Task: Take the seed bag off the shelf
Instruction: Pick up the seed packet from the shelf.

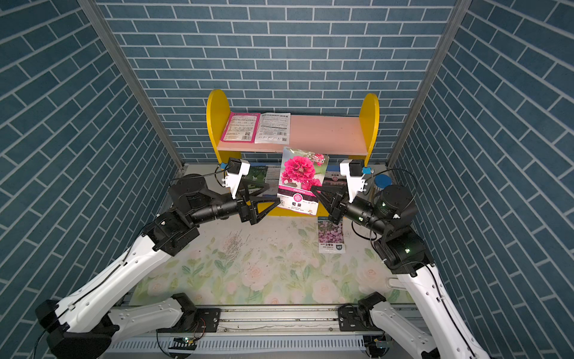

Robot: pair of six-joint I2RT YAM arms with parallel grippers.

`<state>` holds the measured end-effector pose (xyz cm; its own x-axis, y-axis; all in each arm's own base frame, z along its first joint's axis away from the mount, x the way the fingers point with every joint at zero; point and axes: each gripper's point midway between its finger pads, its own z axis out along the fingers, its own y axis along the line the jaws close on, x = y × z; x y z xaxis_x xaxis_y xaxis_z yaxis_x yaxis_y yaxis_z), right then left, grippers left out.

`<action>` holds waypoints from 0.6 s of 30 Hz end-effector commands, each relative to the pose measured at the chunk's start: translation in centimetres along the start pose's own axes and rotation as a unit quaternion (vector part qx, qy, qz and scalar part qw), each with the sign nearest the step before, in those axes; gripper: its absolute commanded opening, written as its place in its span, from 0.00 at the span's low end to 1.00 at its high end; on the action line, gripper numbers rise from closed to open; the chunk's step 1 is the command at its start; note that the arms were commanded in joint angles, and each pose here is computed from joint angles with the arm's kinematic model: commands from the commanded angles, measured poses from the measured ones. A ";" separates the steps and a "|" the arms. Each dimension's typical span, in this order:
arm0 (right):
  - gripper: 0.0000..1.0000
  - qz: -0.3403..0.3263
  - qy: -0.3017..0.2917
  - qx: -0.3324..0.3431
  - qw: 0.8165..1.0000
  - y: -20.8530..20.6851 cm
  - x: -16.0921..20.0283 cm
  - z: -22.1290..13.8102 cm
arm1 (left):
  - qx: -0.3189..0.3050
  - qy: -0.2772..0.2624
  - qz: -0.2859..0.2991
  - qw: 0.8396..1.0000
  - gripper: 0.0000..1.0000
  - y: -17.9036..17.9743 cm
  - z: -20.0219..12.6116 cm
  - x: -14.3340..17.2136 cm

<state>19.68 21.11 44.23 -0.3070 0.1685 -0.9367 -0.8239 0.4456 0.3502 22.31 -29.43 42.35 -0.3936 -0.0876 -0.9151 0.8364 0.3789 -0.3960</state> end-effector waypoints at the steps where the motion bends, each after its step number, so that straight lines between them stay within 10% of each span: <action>1: 0.00 0.011 0.038 0.049 0.998 -2.4 3.5 -0.4 | -0.031 0.011 0.011 0.999 1.00 0.3 -1.4 0.3; 18: 0.00 0.140 0.195 0.171 0.956 -11.2 20.7 -0.4 | -0.067 0.061 -0.015 0.996 1.00 1.9 -3.0 4.9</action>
<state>21.89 19.00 21.57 -0.6903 -0.0062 -0.7235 -0.5150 0.7065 0.4854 21.15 -26.74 38.48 -0.4581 -0.0204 -0.8887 0.7722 0.4860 -0.4092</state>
